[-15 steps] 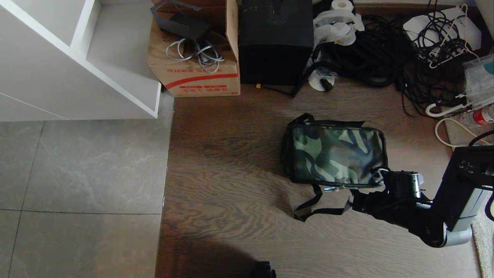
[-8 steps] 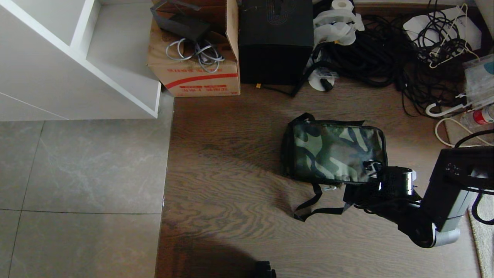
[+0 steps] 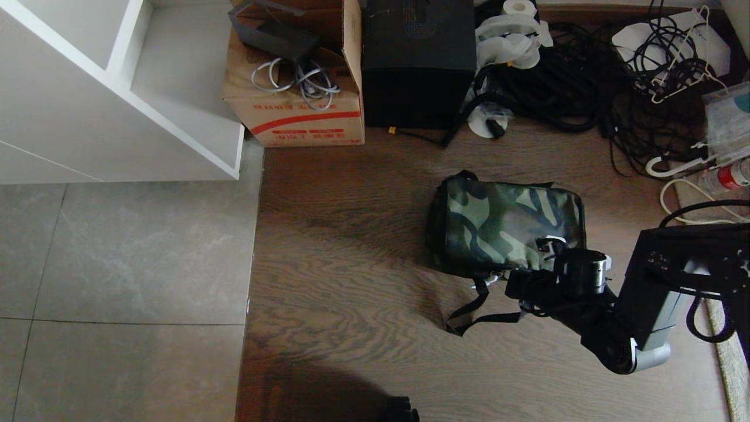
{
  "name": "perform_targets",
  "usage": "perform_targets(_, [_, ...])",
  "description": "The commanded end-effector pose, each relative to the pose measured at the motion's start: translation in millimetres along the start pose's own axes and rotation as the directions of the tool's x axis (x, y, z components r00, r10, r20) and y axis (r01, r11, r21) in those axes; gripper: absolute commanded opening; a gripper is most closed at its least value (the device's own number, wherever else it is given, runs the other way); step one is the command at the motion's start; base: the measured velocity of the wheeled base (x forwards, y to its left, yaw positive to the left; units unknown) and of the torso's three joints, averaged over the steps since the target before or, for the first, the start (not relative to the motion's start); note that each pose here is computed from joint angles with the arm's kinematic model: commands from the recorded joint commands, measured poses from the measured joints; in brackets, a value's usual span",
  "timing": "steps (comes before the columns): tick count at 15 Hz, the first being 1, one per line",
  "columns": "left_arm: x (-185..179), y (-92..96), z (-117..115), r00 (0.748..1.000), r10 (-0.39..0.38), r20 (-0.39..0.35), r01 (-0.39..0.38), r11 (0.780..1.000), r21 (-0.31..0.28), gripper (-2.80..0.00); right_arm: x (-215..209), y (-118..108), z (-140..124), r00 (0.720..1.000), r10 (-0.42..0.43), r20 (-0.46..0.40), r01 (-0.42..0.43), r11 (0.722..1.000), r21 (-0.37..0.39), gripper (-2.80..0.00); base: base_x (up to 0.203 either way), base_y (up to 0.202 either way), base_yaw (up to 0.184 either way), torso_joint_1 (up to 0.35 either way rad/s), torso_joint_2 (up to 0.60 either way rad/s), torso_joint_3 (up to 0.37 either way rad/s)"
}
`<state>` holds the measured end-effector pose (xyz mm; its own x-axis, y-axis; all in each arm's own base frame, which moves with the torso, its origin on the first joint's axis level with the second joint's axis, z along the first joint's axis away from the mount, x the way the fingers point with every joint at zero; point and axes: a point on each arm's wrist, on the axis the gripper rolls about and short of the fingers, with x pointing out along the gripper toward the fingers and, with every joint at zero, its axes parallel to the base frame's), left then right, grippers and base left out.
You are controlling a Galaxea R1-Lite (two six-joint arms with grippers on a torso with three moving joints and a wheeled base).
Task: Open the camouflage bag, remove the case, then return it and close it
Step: Open the top of the storage box
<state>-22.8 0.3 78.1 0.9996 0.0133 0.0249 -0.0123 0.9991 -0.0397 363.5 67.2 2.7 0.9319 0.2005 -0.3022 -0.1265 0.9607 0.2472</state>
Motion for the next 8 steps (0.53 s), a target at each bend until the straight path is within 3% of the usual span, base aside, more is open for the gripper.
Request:
perform_targets(1, [1, 0.1, -3, 1.0, 0.002, -0.008, -0.002, 1.0, 0.0, -2.8, 8, 10, -2, 1.0, -0.007, 0.026, 0.008, 1.0, -0.006, -2.8, 0.0, 0.0, 0.0, 0.0, 0.0, 0.0])
perform_targets(8, [1, 0.1, -2, 1.0, 0.001, -0.008, -0.001, 1.0, 0.0, -2.8, 30, 35, 23, 0.985, -0.002, 0.172, 0.005, 1.0, -0.016, -2.8, 0.0, 0.0, 0.0, 0.0, 0.0, 0.0])
